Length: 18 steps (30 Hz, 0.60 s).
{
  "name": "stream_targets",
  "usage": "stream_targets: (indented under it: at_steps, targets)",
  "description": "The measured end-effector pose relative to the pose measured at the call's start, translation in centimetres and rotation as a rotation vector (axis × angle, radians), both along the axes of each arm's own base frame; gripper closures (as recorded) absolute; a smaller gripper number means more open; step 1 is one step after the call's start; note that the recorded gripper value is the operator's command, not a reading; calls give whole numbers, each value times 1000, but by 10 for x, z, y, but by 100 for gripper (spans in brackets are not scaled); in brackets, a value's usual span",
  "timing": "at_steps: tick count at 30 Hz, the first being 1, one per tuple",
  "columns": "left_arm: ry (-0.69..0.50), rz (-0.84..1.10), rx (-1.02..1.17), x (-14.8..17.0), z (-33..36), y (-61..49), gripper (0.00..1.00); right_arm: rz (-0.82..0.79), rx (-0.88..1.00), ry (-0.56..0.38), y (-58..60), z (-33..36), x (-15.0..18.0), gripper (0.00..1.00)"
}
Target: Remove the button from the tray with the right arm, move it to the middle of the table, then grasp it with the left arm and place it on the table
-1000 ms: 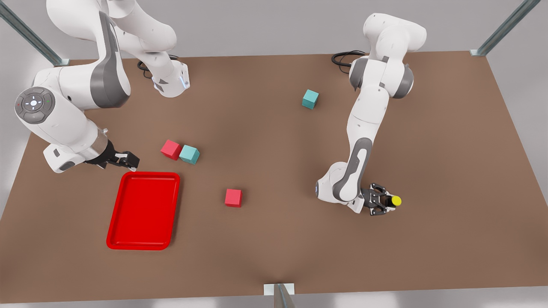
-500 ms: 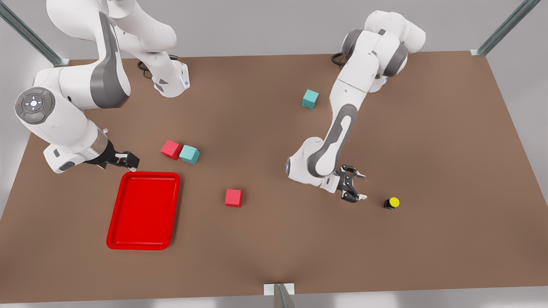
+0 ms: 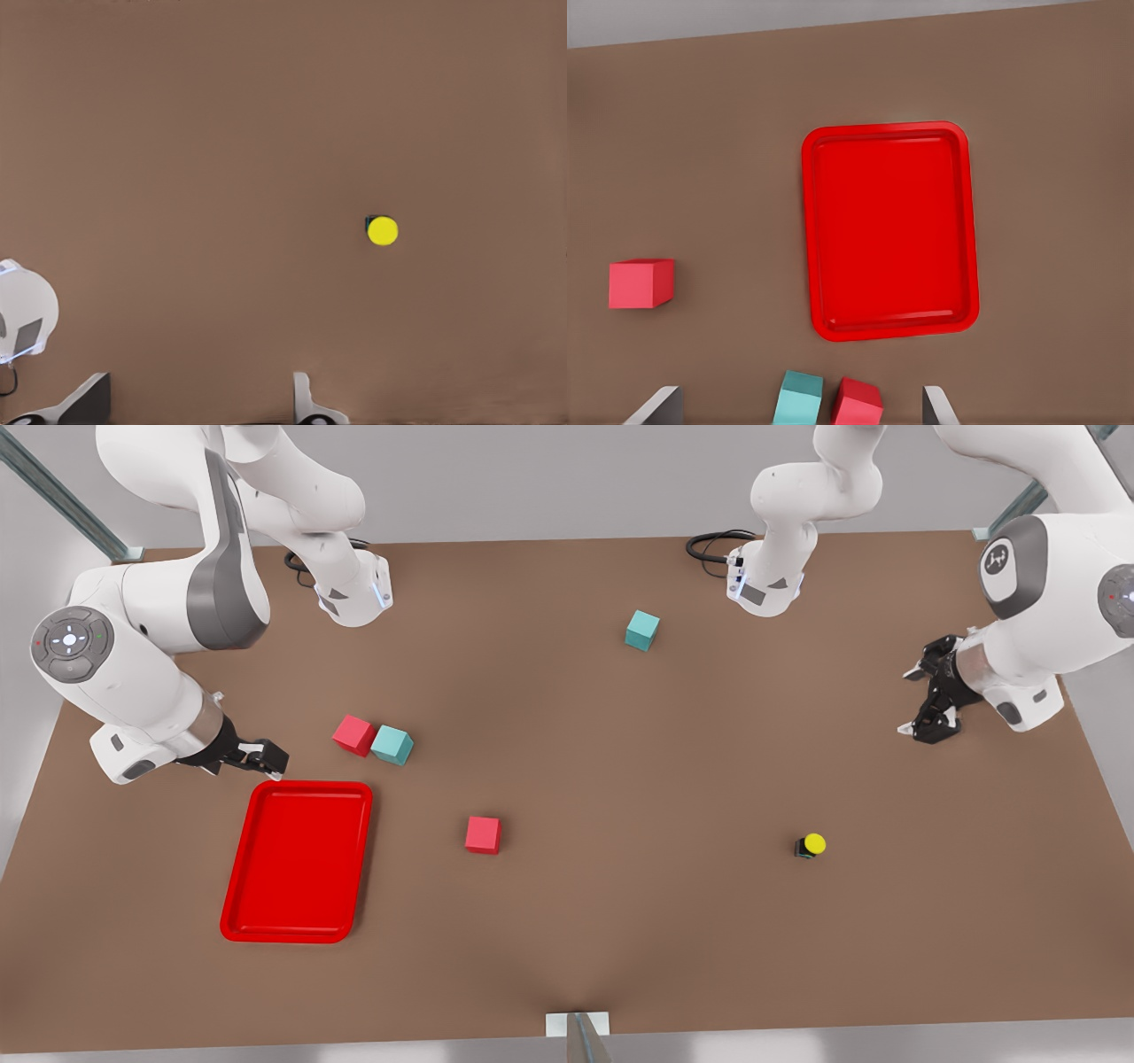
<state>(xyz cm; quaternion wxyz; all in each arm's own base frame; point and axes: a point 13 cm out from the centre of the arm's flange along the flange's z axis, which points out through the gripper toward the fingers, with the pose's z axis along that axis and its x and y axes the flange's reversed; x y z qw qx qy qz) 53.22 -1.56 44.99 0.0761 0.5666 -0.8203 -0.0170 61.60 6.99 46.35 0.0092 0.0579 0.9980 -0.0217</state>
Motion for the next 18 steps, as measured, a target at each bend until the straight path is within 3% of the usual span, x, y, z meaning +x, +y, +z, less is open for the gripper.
stream_targets:
  at_steps: [8,10,13,18]
  targets:
    - [-24,-671,-58,-12,-9,-117,0,-1,0,2,-1,-1,0,0]
    - [-7,-782,-69,0,-26,-133,0,-1,1,2,-1,-1,0,0]
    - [-20,-733,-83,40,-33,-47,0,0,1,2,0,-1,0,0]
    - [-20,-808,-104,44,-34,-6,0,-1,1,2,-1,-1,0,0]
